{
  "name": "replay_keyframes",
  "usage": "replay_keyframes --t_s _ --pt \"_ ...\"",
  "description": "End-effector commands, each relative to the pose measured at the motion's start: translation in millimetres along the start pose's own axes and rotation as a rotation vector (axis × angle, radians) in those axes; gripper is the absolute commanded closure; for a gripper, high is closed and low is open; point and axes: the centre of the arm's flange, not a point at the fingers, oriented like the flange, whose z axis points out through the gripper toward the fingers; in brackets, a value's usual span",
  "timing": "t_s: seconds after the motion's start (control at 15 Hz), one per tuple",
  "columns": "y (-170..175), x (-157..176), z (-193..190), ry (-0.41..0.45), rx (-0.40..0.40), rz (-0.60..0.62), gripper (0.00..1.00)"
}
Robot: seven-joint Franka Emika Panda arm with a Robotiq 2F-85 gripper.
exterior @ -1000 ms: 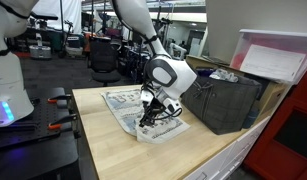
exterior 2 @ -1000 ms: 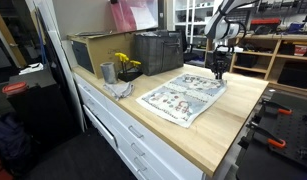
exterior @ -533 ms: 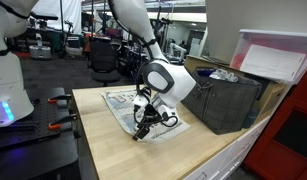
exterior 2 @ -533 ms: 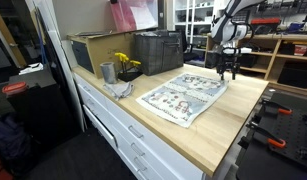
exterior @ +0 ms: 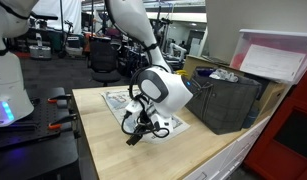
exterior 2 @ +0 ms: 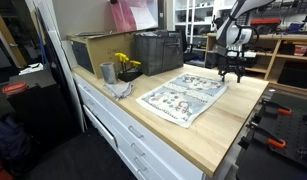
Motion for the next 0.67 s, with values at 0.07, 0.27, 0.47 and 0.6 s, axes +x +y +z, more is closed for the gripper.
replay_keyframes --t_s 0.07,0.27,0.47,0.6 --pt "-22.4 3.9 -8.4 0.050 0.064 0.007 0.34" --pt "-27.4 6.6 -10.8 0.081 0.052 -0.003 0.57" --pt "-28.3 5.7 -15.3 0.113 0.036 -0.015 0.80" --pt "-30.6 4.4 -19.6 0.137 0.025 -0.026 0.95"
